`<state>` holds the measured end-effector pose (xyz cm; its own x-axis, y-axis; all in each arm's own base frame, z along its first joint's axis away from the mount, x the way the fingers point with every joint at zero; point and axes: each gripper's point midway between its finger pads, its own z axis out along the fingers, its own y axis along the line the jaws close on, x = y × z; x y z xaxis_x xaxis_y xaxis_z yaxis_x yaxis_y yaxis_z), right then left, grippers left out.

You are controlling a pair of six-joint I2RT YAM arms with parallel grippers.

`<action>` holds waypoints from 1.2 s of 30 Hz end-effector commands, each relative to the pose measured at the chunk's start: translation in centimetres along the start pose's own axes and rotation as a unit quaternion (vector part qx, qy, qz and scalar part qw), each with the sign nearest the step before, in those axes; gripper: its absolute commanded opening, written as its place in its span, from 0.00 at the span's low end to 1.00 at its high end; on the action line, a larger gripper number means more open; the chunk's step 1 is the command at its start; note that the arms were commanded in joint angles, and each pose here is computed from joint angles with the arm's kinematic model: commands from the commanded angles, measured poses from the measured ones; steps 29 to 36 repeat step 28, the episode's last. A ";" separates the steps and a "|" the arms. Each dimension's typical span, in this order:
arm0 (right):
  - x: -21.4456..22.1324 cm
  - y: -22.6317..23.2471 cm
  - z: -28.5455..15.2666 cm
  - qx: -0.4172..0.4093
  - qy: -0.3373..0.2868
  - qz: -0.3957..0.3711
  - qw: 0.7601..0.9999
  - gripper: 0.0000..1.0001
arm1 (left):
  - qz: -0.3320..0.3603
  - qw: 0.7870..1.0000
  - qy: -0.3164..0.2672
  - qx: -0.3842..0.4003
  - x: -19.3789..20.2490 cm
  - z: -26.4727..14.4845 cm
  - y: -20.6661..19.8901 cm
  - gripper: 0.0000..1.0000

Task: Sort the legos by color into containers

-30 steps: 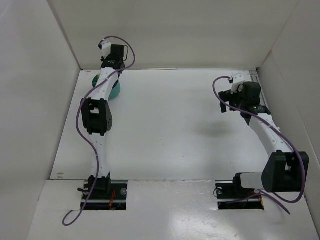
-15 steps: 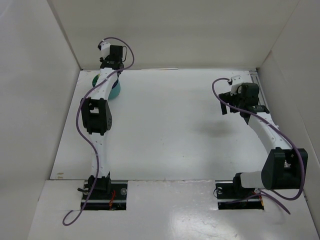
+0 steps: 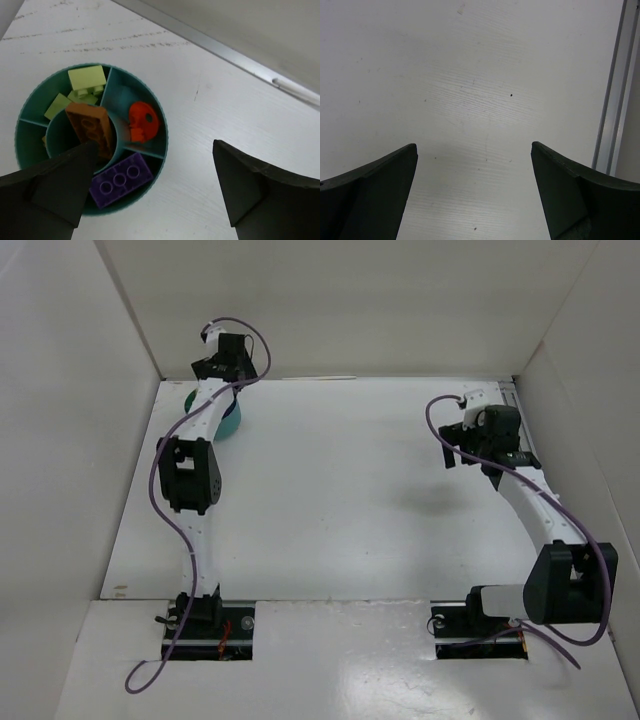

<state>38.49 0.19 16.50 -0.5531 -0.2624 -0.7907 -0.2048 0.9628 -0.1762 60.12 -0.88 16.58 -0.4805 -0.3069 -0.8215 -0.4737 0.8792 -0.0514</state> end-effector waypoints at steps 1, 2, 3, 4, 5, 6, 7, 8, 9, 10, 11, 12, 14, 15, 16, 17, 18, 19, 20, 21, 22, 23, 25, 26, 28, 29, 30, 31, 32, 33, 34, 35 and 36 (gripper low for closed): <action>-1.6 -0.4 -1.0 0.005 -0.029 0.007 1.000 0.99 | -0.032 0.994 -0.066 0.080 -6.5 -7.1 -1.1 0.99; -1.6 -0.4 -1.0 0.005 -0.029 0.007 1.000 0.99 | -0.040 0.990 -0.088 0.102 -8.2 -10.0 -1.6 0.99; -2.2 -0.3 -1.3 0.002 -0.040 0.010 0.999 0.99 | -0.033 0.987 -0.090 0.127 -8.3 -11.5 -2.5 0.99; -2.6 -0.2 -1.2 -0.001 -0.048 0.010 0.999 0.99 | -0.034 0.985 -0.093 0.144 -8.4 -12.8 -2.9 0.99; -2.4 -0.1 -1.1 -0.001 -0.049 0.015 0.999 0.99 | -0.035 0.982 -0.095 0.159 -8.2 -14.6 -2.3 0.99; -3.0 -0.1 -1.4 -0.004 -0.060 0.014 0.998 0.99 | -0.033 0.976 -0.097 0.194 -8.0 -16.0 -3.3 0.99; -3.1 0.2 -1.2 -0.011 -0.068 0.013 0.998 0.99 | -0.042 0.972 -0.095 0.209 -7.6 -16.9 -3.2 0.99; -3.4 0.4 -1.2 -0.016 -0.073 0.016 0.997 0.99 | -0.040 0.974 -0.064 0.212 -4.5 -16.3 -2.8 0.99; -3.7 0.5 -1.2 -0.020 -0.079 0.016 0.997 0.99 | -0.060 0.967 -0.082 0.233 -5.3 -18.5 -2.3 0.99; -3.4 0.7 -0.9 -0.026 -0.075 0.016 0.997 0.99 | -0.068 0.963 -0.070 0.252 -3.9 -19.2 -2.7 0.99; -4.1 0.5 -0.9 -0.023 -0.089 0.020 0.996 0.99 | -0.083 0.959 -0.058 0.266 -2.5 -19.8 -3.0 0.99; -4.3 1.2 -0.6 -0.033 -0.092 0.017 0.995 0.99 | -0.080 0.958 -0.037 0.272 0.5 -20.1 -2.4 0.99; -4.9 1.5 -0.3 -0.036 -0.102 0.020 0.994 0.99 | -0.076 0.953 -0.019 0.294 3.3 -21.4 -3.6 0.99; -4.7 2.1 0.1 -0.038 -0.095 0.017 0.995 0.99 | -0.071 0.953 0.003 0.294 5.7 -21.4 -3.7 0.99; -5.2 2.1 0.2 -0.036 -0.101 0.014 0.994 0.99 | -0.071 0.954 0.014 0.291 6.8 -21.7 -3.7 0.99; -5.3 1.7 0.5 -0.024 -0.098 0.015 0.995 0.99 | -0.065 0.953 0.025 0.296 8.2 -22.3 -4.4 0.99; -5.5 2.1 0.7 -0.027 -0.096 0.019 0.995 0.99 | -0.057 0.953 0.037 0.295 9.5 -22.1 -4.7 0.99; -5.4 2.2 1.2 -0.028 -0.091 0.024 0.995 0.99 | -0.061 0.954 0.065 0.288 11.3 -21.8 -4.9 0.99; -5.2 2.8 1.6 -0.038 -0.087 0.021 0.995 0.99 | -0.052 0.953 0.068 0.290 12.1 -22.2 -5.7 0.99; -5.6 2.8 1.8 -0.038 -0.088 0.026 0.995 0.99 | -0.043 0.953 0.078 0.291 13.2 -22.5 -5.8 0.99; -5.7 3.2 1.7 -0.043 -0.088 0.028 0.995 0.99 | -0.042 0.955 0.081 0.284 13.7 -22.3 -6.0 0.99; -5.5 3.3 2.2 -0.043 -0.087 0.028 0.995 0.99 | -0.043 0.957 0.081 0.273 14.0 -22.3 -5.9 0.99; -5.8 4.1 2.4 -0.046 -0.086 0.021 0.995 0.99 | -0.041 0.958 0.085 0.271 14.2 -22.3 -5.7 0.99; -5.8 4.1 2.4 -0.046 -0.086 0.021 0.995 0.99 | -0.042 0.961 0.079 0.263 14.0 -22.1 -5.5 0.99; -5.8 4.0 2.4 -0.035 -0.084 0.019 0.996 0.99 | -0.034 0.965 0.077 0.247 14.1 -21.6 -5.1 0.99; -5.8 4.0 2.4 -0.035 -0.084 0.019 0.996 0.99 | -0.034 0.965 0.077 0.247 14.1 -21.6 -5.1 0.99; -5.8 4.0 2.4 -0.035 -0.084 0.019 0.996 0.99 | -0.034 0.965 0.077 0.247 14.1 -21.6 -5.1 0.99; -5.8 4.0 2.4 -0.035 -0.084 0.019 0.996 0.99 | -0.034 0.965 0.077 0.247 14.1 -21.6 -5.1 0.99; -5.8 4.0 2.4 -0.035 -0.084 0.019 0.996 0.99 | -0.034 0.965 0.077 0.247 14.1 -21.6 -5.1 0.99; -5.8 4.0 2.4 -0.035 -0.084 0.019 0.996 0.99 | -0.034 0.965 0.077 0.247 14.1 -21.6 -5.1 0.99; -5.8 4.0 2.4 -0.035 -0.084 0.019 0.996 0.99 | -0.034 0.965 0.077 0.247 14.1 -21.6 -5.1 0.99; -5.8 4.0 2.4 -0.035 -0.084 0.019 0.996 0.99 | -0.034 0.965 0.077 0.247 14.1 -21.6 -5.1 0.99; -5.8 4.0 2.4 -0.035 -0.084 0.019 0.996 0.99 | -0.034 0.965 0.077 0.247 14.1 -21.6 -5.1 0.99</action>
